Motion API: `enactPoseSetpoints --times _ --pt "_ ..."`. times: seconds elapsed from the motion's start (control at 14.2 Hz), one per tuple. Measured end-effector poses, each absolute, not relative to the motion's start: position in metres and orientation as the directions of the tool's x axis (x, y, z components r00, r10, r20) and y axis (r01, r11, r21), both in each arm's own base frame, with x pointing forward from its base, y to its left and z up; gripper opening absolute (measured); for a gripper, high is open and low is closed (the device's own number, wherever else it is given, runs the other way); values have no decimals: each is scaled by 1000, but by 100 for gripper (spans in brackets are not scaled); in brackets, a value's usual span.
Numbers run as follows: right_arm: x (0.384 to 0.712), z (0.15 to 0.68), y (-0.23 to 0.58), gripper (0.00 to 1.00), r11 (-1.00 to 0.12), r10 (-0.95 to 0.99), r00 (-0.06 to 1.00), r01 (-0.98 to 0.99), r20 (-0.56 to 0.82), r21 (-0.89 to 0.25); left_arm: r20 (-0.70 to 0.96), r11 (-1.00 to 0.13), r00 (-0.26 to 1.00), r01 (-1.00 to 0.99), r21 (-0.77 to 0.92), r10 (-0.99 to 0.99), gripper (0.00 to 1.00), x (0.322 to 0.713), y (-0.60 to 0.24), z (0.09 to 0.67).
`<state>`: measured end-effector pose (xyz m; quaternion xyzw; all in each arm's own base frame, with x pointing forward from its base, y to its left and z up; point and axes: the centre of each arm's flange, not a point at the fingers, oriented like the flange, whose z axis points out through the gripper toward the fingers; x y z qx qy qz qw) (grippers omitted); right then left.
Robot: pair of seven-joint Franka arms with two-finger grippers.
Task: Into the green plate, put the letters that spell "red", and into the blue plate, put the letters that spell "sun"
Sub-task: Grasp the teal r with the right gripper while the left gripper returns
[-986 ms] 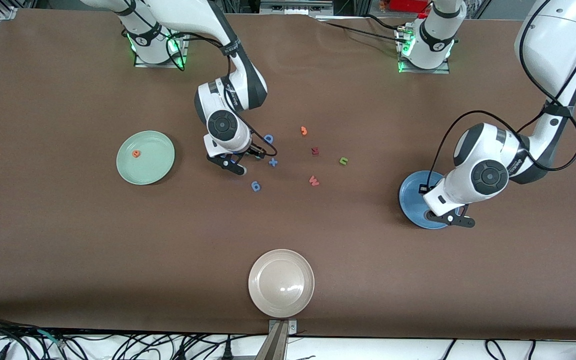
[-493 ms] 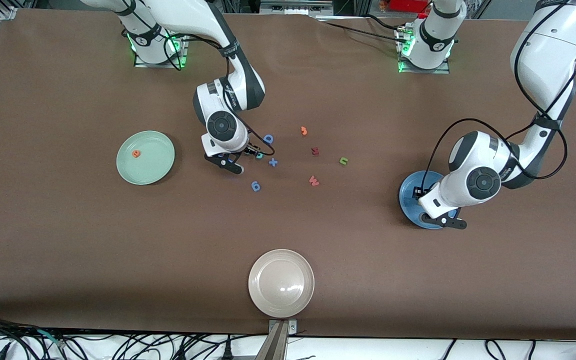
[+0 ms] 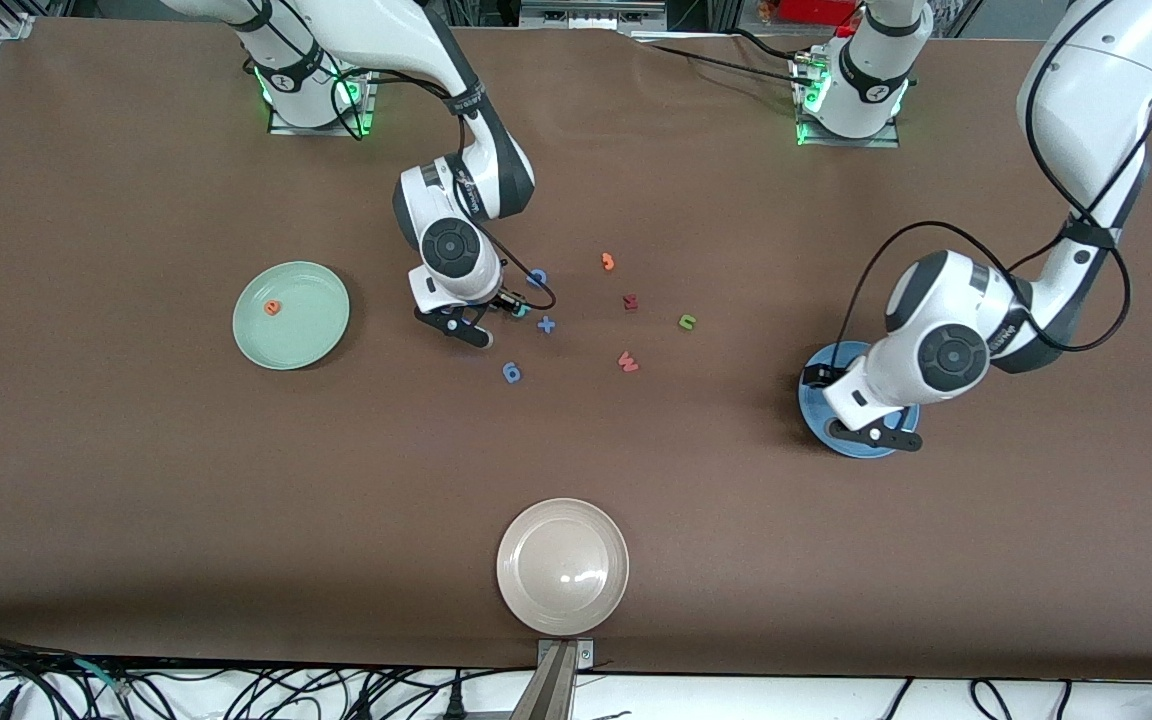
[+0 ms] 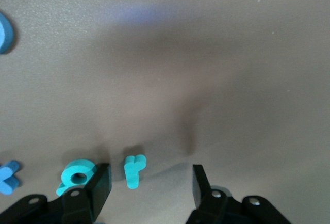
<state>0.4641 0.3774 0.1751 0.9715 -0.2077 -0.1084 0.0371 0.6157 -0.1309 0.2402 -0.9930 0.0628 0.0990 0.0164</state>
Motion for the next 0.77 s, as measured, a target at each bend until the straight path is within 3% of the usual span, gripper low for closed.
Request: enactPoseSetpoints --times 0.14,0.77 --pt "464 175 377 59 -911 -412 890 -396 -195 117 -190 -999 981 -49 -17 -45 100 604 -176 254" --pt "461 171 386 55 -914 -406 898 -395 -168 93 -209 -995 974 70 -69 83 100 516 -342 229"
